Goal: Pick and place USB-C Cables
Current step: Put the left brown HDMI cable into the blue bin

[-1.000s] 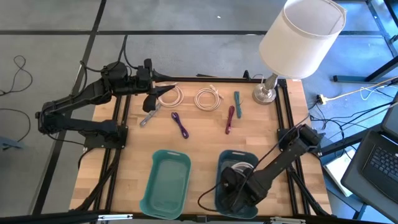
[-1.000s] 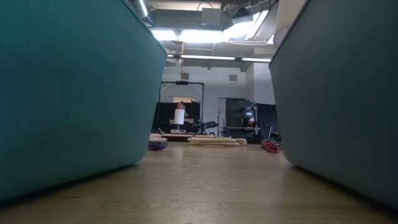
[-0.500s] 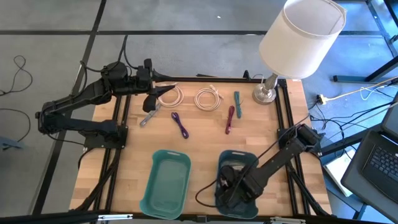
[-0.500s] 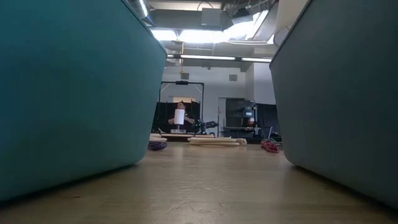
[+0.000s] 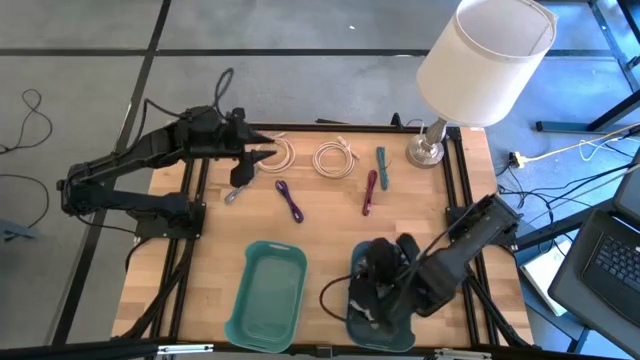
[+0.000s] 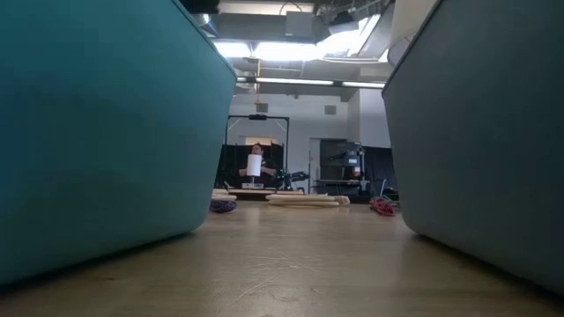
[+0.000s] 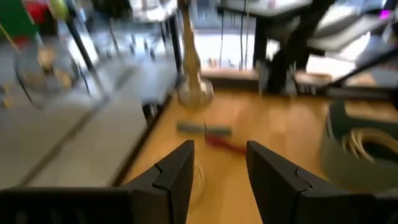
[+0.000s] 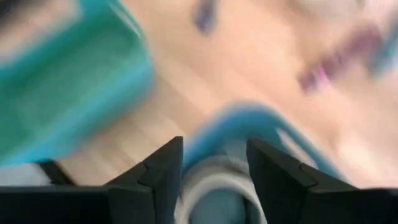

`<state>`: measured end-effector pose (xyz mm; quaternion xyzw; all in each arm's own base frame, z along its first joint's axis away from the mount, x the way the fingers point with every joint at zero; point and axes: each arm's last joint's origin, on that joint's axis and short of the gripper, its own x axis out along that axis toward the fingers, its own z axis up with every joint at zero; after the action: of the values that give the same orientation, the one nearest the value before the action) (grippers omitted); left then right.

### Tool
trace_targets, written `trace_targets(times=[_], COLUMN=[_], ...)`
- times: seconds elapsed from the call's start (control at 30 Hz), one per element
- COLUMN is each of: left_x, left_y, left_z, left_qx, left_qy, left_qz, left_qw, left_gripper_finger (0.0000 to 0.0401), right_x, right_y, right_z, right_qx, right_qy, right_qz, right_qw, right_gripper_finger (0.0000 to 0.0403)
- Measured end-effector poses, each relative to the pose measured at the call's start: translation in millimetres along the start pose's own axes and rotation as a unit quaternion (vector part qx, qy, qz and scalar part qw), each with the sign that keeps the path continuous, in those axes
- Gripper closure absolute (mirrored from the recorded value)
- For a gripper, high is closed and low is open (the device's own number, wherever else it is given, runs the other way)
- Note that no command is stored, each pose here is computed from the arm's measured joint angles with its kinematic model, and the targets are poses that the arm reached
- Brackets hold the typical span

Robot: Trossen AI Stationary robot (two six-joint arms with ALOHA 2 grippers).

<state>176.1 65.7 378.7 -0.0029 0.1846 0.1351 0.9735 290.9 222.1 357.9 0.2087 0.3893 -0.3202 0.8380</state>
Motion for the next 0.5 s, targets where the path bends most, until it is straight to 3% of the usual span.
trace_targets(times=[0.13,0.3,0.4,0.5], left_x=[-1,-1,6,24], left_y=[0,2,4,7], left_z=[-17,-35,-44,-64], left_qx=[-0.013,-0.013,-0.004,0.02], left_qy=[0.092,0.194,0.239,0.296], left_qz=[0.014,0.078,0.109,0.104], left_qw=[0.996,0.978,0.965,0.949], left_gripper_finger=[0.026,0.026,0.026,0.026], right_x=[-30,-46,-41,-34], right_y=[-6,-14,-20,-24], right_z=[34,64,74,85], right_qx=[-0.04,-0.102,-0.143,-0.172], right_qy=[-0.111,-0.227,-0.227,-0.214], right_qz=[0.028,-0.002,-0.027,-0.043], right_qw=[0.993,0.968,0.963,0.961], right_gripper_finger=[0.0251,0.0267,0.0272,0.0275])
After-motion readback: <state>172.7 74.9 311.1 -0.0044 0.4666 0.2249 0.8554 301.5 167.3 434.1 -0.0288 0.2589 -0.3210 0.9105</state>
